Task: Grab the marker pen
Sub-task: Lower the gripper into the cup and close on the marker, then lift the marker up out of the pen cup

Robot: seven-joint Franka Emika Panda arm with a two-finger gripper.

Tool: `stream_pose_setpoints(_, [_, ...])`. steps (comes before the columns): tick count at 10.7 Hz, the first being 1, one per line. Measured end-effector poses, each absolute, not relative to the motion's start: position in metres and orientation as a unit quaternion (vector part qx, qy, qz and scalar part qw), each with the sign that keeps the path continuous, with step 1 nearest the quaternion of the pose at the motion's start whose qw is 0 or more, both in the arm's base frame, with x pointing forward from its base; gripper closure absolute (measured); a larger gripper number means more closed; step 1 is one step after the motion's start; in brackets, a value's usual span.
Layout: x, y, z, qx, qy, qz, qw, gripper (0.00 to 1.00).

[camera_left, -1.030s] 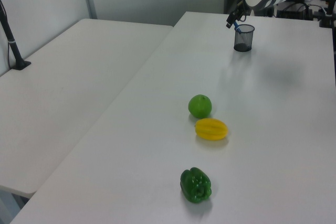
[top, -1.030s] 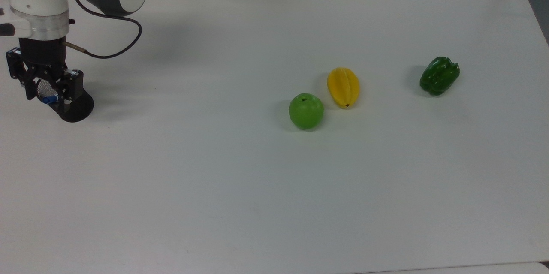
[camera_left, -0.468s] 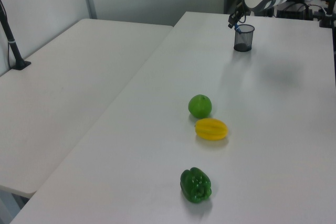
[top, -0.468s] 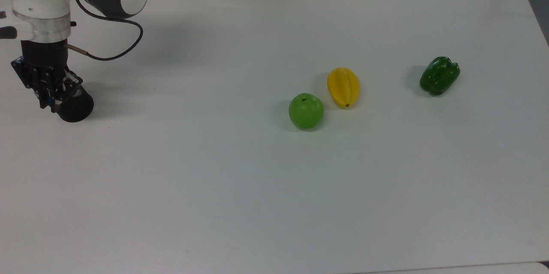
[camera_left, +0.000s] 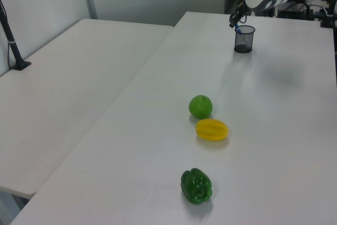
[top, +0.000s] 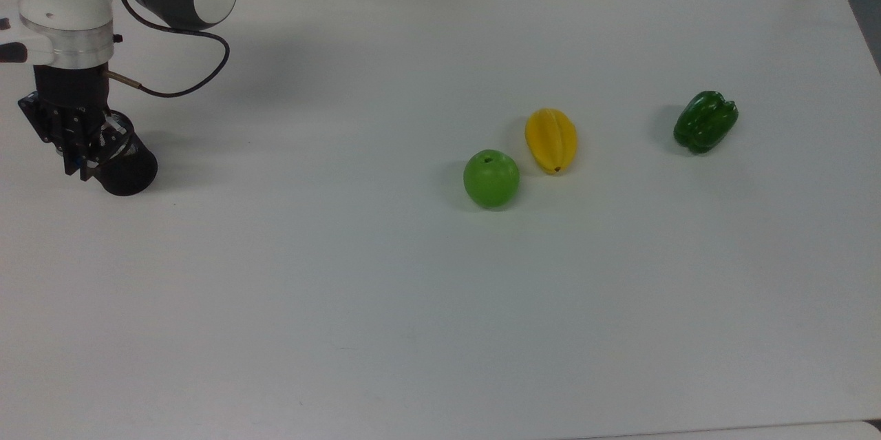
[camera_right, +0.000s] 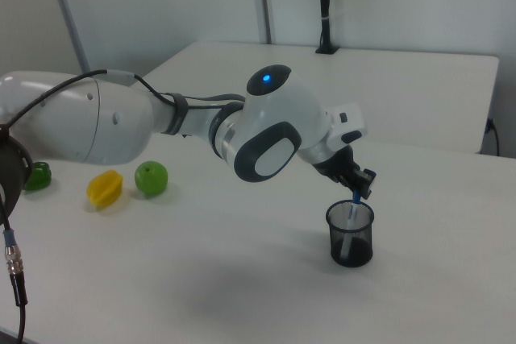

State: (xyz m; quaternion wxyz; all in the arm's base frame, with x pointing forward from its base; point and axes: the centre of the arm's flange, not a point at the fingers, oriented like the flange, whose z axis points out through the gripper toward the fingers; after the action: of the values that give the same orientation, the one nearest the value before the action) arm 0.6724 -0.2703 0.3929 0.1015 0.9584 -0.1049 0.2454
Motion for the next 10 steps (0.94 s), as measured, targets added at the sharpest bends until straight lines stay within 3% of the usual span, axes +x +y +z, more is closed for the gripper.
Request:
stream_pose_setpoints(4, [0.673, -0.274, 0.408, 0.955, -0.107, 0.258, 0.104, 0.81])
stream_pose_setpoints(10, [0.654, -0.279, 0.497, 0.937, -0.118, 0.313, 0.098, 0.81])
